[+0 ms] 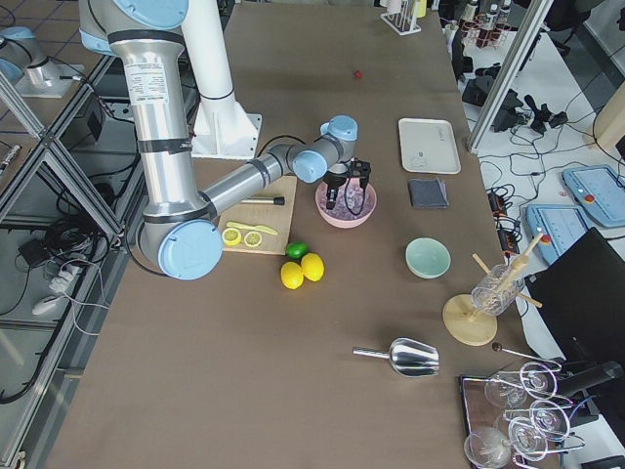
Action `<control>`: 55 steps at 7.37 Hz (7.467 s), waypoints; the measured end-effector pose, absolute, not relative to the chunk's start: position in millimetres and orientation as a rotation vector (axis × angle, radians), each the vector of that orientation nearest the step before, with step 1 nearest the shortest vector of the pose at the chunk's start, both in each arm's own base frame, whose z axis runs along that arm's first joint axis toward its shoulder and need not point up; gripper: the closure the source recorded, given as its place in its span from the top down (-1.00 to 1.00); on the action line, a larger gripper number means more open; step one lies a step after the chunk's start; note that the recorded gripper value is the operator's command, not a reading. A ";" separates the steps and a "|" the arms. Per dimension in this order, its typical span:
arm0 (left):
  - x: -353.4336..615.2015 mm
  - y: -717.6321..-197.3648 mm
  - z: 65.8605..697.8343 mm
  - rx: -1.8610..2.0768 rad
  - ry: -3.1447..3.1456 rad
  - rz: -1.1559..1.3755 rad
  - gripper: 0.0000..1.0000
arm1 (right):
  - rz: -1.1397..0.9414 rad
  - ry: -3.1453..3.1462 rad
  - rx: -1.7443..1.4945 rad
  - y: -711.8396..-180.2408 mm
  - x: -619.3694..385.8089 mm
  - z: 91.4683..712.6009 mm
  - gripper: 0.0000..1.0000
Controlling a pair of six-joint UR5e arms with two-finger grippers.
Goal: Put ice and strawberries in cup
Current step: 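Lower the right gripper into the bowl and grasp an ice cube, then carry the ice cube with the right gripper to the blue cup, then open the right gripper above the blue cup to drop the cube, then move the right gripper back over the ice bowl, then lower the right gripper into the bowl and grasp another ice cube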
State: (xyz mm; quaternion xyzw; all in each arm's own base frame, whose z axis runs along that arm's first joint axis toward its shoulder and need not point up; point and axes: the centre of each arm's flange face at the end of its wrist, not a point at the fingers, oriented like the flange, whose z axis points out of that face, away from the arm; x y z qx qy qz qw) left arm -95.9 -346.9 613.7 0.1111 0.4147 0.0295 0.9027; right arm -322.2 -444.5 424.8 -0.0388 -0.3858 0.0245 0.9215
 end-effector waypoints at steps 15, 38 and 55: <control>-98.0 -344.0 615.2 0.256 0.852 0.066 0.95 | 0.050 -0.785 -0.101 -443.2 -332.7 432.1 -1.00; -98.9 -342.9 623.2 0.246 0.858 0.056 0.95 | 0.241 -0.954 -0.096 -424.8 -528.7 165.2 0.13; -102.0 -343.6 617.3 0.267 0.854 0.055 0.95 | 0.414 -0.771 -0.157 -500.6 -300.5 396.0 0.41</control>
